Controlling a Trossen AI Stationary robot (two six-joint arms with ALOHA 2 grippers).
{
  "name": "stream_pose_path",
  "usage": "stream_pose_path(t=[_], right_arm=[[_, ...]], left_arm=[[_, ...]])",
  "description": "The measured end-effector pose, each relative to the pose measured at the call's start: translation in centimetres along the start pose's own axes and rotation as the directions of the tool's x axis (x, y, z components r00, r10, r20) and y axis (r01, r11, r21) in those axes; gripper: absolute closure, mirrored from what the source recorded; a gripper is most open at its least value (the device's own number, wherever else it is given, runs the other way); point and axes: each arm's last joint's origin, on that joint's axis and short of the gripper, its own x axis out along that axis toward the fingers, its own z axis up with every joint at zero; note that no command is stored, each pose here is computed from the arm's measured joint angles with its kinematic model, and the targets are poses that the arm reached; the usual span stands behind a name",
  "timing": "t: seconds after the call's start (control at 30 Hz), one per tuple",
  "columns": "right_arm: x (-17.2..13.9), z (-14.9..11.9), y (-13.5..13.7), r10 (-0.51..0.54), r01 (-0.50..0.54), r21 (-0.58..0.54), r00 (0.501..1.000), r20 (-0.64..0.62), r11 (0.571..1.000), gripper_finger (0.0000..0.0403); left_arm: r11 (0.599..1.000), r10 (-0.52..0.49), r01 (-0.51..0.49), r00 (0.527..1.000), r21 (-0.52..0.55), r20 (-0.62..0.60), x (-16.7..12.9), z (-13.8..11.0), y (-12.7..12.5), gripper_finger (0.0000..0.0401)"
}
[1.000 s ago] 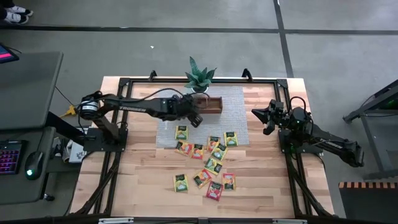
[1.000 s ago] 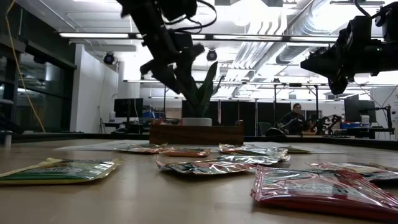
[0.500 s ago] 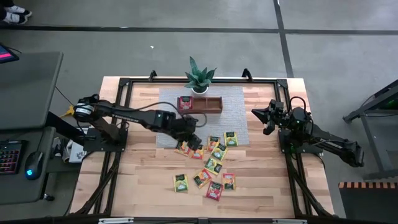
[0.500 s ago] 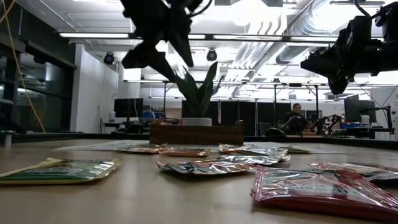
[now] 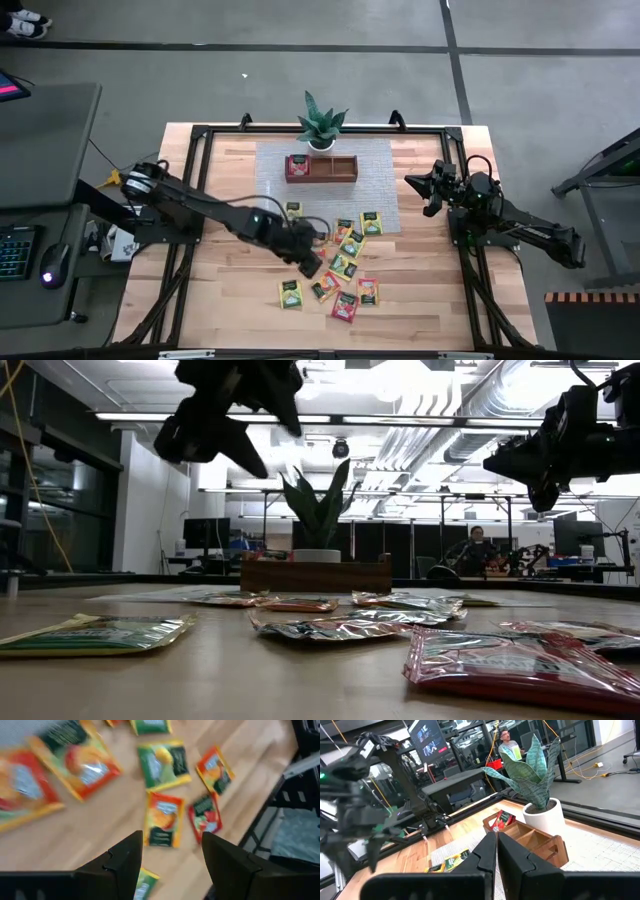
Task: Pick & Place Tea
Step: Put the red tea bag into the left section of the wooden organizer
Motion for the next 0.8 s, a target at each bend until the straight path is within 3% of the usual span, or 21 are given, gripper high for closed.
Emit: stream_pose_path(t=[0.2,0.33,0.8], right_arm=[[0.0,0.0,0.0,0.000,0.000,0.000,1.000,-0.001,1.000,0.0391],[0.0,0.0,0.0,0.000,0.000,0.000,1.000,0.000,1.000,0.0391],[0.0,0.0,0.0,-0.001,0.001,0.000,1.000,-0.001,1.000,0.0391]], left_arm=[[0.992,-0.126,0.126,0.992,0.011,-0.001,2.7,-2.0,-1.8,0.0199],[0.985,-0.172,0.172,0.985,0.020,0.004,2.6,-2.8,-2.6,0.0199],[0.987,-0.156,0.154,0.987,0.055,0.039,2.6,-3.0,-2.6,0.0199]])
